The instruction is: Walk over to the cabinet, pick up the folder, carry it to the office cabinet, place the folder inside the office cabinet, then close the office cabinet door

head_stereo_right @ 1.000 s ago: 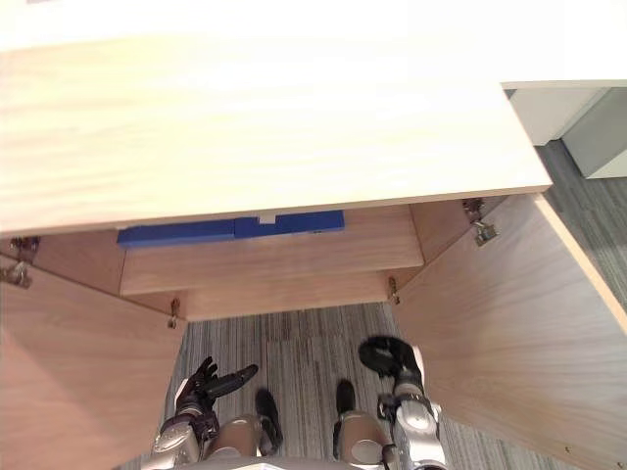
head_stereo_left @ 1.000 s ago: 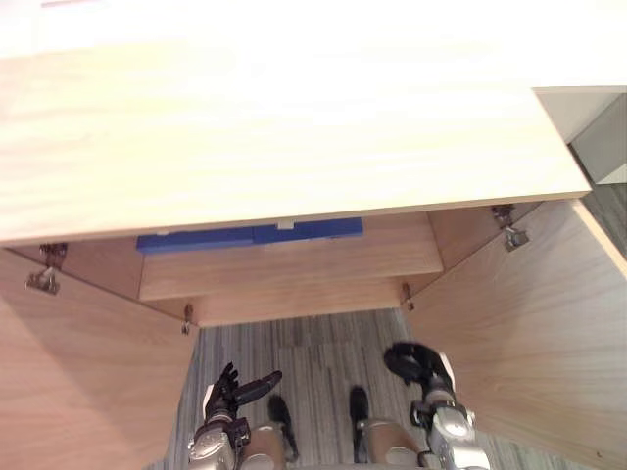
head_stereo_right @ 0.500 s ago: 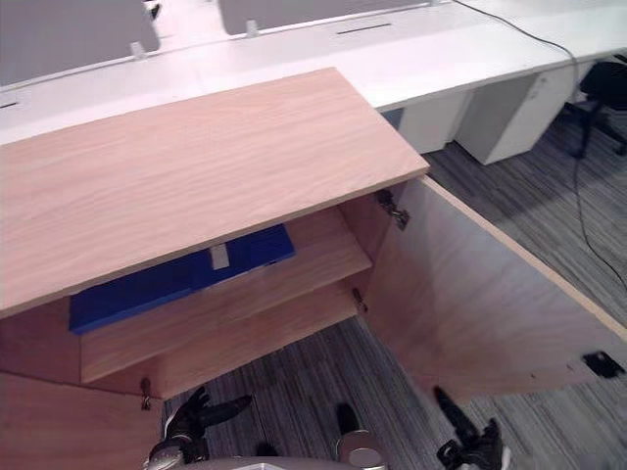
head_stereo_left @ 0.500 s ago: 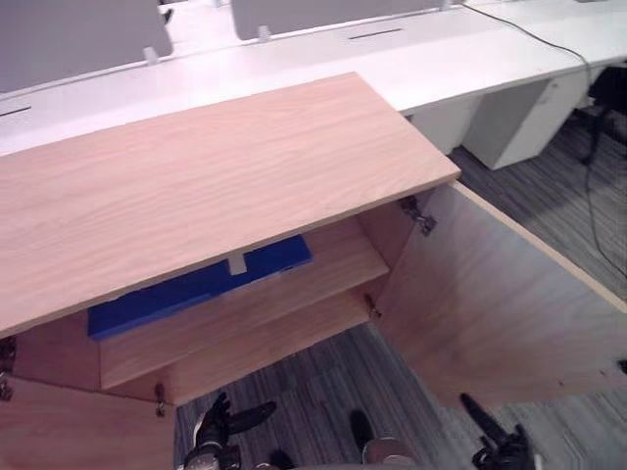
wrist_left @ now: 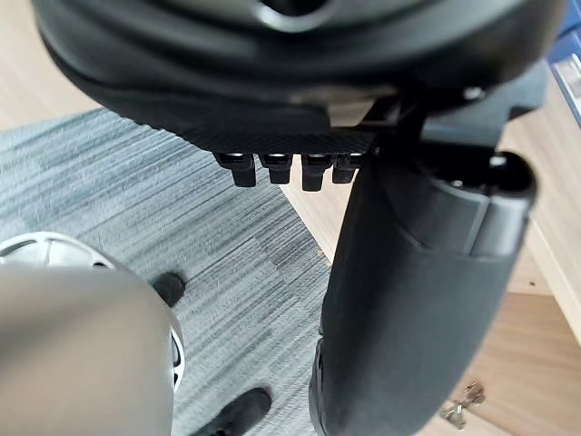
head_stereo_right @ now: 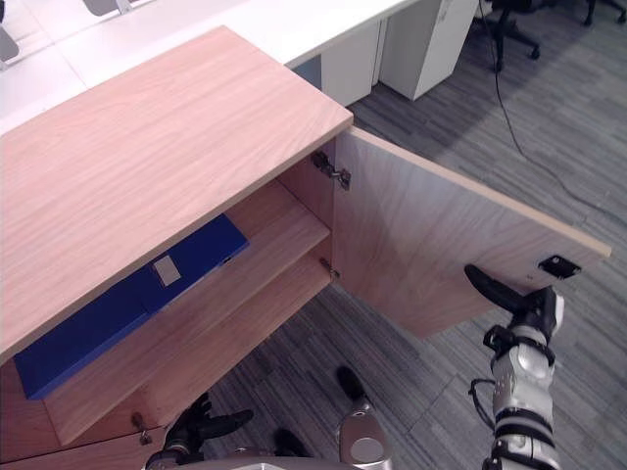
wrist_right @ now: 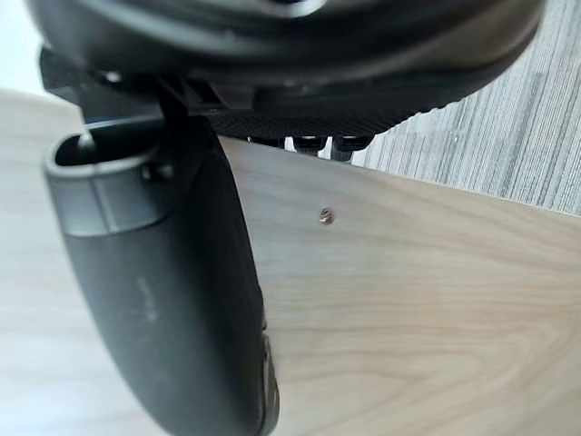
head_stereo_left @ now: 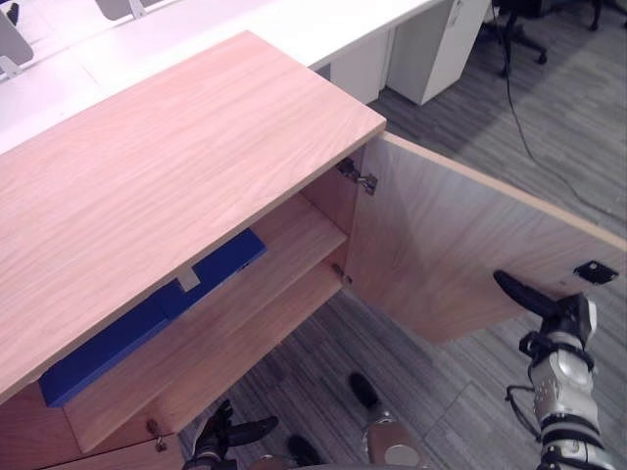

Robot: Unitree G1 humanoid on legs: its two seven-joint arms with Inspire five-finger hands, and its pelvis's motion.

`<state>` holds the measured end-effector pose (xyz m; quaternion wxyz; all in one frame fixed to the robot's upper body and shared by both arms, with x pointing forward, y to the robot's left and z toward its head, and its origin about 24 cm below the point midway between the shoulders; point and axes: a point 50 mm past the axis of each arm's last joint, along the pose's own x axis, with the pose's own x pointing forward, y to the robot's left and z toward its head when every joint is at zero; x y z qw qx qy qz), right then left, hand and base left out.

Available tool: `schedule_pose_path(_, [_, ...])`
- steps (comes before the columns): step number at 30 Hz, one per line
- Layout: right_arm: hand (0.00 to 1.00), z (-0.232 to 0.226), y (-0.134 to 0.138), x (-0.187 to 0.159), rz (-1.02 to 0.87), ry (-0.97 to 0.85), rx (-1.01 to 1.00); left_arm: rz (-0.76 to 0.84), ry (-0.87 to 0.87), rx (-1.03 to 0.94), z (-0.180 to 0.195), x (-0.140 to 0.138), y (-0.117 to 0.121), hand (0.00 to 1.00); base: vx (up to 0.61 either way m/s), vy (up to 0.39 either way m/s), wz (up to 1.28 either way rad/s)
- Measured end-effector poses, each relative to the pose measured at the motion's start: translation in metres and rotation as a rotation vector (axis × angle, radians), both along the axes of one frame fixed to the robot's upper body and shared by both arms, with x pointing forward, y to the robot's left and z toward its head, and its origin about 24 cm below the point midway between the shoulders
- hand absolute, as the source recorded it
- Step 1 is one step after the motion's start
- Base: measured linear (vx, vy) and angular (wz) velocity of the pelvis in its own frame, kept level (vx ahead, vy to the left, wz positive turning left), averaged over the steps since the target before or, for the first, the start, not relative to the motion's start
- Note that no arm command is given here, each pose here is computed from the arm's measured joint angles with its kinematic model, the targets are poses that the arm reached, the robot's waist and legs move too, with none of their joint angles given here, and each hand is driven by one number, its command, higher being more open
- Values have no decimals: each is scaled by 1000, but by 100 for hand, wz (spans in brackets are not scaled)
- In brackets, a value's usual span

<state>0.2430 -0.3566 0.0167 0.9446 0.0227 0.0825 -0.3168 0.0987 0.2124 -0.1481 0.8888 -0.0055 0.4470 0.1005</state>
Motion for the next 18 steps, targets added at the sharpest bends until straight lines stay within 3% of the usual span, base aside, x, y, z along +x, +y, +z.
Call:
schedule_pose_path(5, [100, -4, 5, -1, 123, 94, -105, -23, -8, 10, 1, 3, 1, 100, 17, -19, -7])
schedule_pose_path(10, [100, -9, 10, -27, 260, 224, -288, -75, -15, 17, 2, 6, -1, 100, 17, -13, 7])
schedule_pose_path(14, [100, -24, 29, -56, 399, 327, -382, -118, 0, 52, 2, 5, 4, 100, 18, -12, 6])
schedule_pose_path(18, [100, -56, 68, -94, 615, 466, -420, -168, 25, 99, 3, 2, 12, 100, 0, 0, 0])
